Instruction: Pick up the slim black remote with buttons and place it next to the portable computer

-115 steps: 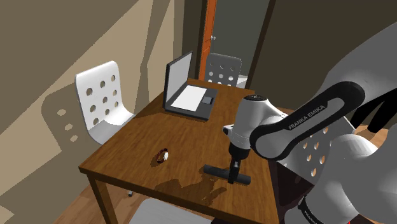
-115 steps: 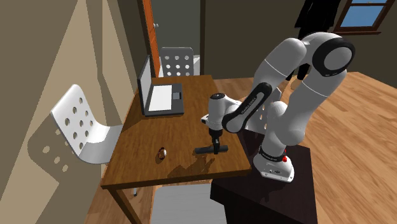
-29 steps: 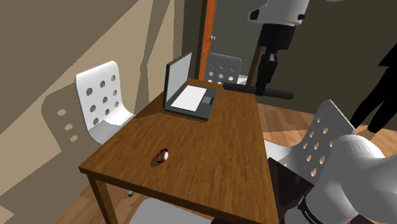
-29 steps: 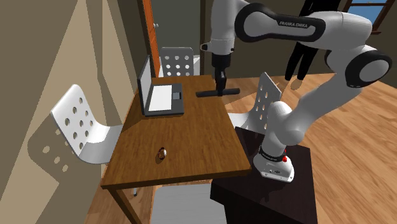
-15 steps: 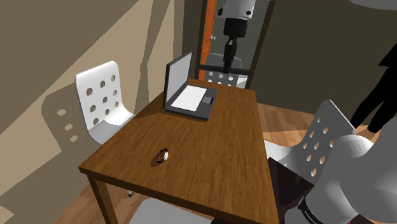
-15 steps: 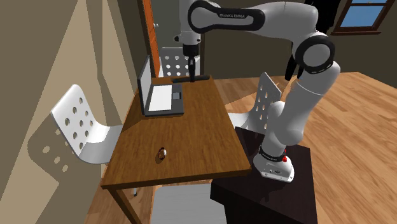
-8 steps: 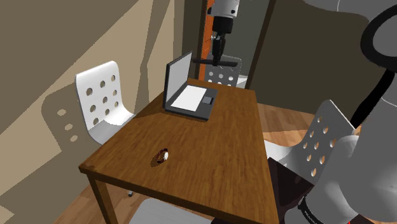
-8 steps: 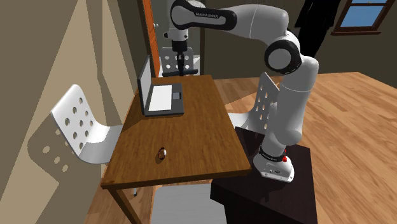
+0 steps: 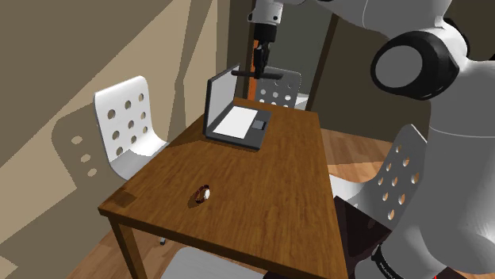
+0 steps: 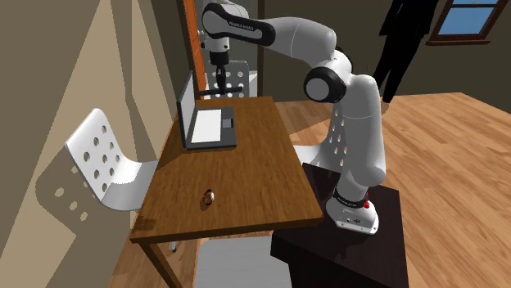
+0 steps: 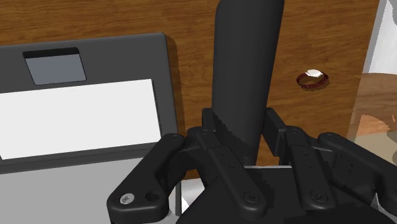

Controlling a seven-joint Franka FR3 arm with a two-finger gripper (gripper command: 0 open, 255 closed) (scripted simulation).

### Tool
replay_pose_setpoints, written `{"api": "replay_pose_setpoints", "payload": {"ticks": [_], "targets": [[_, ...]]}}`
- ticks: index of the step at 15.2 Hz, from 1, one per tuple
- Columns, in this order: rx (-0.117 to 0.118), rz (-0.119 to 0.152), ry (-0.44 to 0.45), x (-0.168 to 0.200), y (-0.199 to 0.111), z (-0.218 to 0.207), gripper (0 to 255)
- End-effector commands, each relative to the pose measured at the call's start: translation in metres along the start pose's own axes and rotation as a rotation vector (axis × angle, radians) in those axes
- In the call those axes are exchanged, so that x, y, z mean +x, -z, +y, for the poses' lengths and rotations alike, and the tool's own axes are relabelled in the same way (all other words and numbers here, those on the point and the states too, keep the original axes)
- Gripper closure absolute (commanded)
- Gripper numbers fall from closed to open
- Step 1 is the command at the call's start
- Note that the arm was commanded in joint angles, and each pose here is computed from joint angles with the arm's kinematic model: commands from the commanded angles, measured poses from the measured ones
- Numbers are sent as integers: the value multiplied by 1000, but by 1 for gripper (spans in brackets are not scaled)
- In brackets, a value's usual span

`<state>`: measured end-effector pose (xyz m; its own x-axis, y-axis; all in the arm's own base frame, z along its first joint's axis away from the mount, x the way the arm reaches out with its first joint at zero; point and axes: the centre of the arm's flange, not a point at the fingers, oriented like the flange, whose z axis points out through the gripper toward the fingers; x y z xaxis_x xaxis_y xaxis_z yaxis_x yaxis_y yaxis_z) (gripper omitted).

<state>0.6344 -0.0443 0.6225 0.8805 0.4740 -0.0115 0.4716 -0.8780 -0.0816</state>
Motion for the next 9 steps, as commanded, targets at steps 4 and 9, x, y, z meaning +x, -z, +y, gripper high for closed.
{"api": "replay_pose_setpoints", "payload": {"ticks": [4, 9], "targets": [[-1, 1, 1, 2, -26, 2, 255], [-1, 1, 1, 2, -52, 5, 255]]}}
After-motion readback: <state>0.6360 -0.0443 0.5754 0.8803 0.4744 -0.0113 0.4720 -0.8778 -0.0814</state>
